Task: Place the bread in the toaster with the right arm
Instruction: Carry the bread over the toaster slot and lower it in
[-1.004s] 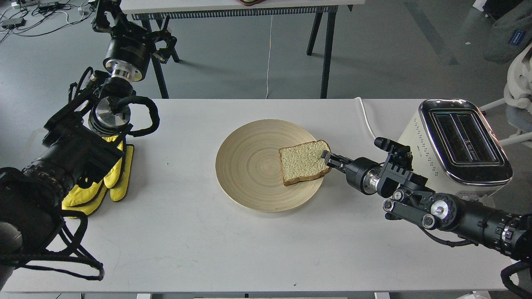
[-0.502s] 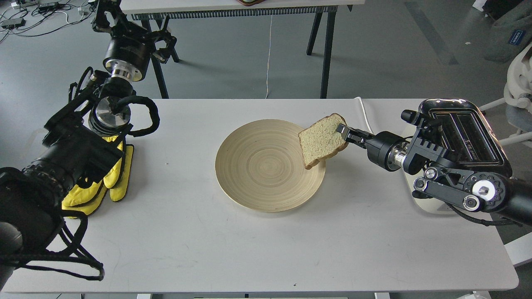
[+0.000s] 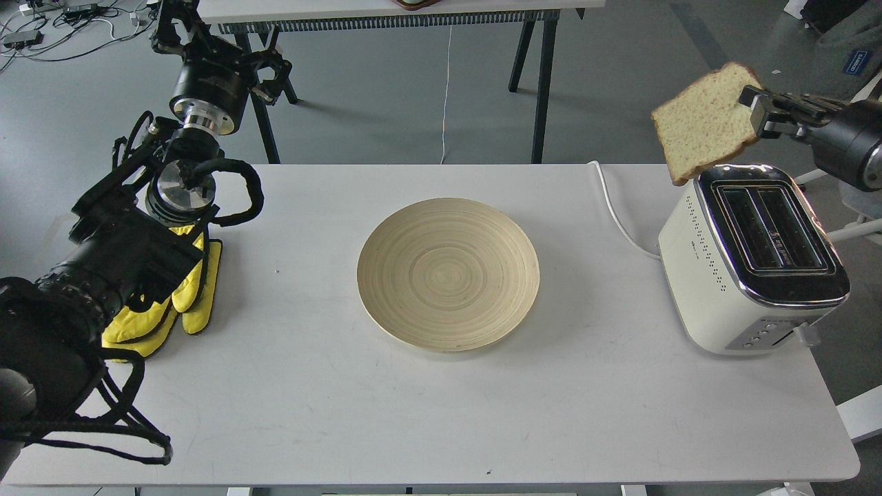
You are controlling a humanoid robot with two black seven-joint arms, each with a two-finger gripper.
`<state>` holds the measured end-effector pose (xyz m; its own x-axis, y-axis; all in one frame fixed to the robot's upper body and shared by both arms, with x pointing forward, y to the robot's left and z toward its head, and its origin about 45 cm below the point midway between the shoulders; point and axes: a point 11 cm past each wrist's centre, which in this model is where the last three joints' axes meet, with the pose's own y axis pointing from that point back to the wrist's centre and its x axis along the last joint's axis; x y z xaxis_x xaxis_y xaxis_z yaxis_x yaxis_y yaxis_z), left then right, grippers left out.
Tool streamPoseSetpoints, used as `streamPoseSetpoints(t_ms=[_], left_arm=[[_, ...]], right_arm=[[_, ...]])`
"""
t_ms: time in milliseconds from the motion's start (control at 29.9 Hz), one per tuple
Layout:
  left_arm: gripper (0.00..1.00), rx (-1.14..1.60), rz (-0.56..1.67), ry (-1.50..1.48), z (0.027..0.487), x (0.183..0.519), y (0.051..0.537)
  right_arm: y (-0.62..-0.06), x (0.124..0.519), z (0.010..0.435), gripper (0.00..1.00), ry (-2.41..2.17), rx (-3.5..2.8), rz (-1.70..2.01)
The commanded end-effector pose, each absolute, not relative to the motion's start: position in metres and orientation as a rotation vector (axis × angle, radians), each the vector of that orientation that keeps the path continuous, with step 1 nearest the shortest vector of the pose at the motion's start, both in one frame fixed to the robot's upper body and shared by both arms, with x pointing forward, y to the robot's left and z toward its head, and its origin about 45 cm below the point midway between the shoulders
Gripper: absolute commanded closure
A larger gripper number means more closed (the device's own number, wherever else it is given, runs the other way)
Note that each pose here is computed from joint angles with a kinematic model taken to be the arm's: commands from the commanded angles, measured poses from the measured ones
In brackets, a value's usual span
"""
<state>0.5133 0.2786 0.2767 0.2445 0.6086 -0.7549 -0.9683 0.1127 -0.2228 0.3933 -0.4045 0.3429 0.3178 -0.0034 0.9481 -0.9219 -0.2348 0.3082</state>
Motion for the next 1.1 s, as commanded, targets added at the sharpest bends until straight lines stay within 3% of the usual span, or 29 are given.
streamPoseSetpoints(t_ms=[0,301,1071], left_arm=[[0.0,-0.799,1.249,0.558,0.277,0.513,0.279],[0.0,-0.797,1.249,0.558,0.276,0.513,0.279],[0.0,-0.797,1.249,0.558,0.276,0.513,0.278]], right_arm=[[-0.43,0.375,0.35,0.96,-0.838,1.486,1.064],[-0.461,0.346,0.35,0.96,-0.758,1.413,0.936],[-0.465,0.339,0.326,0.96,-0.747,1.413,0.852]])
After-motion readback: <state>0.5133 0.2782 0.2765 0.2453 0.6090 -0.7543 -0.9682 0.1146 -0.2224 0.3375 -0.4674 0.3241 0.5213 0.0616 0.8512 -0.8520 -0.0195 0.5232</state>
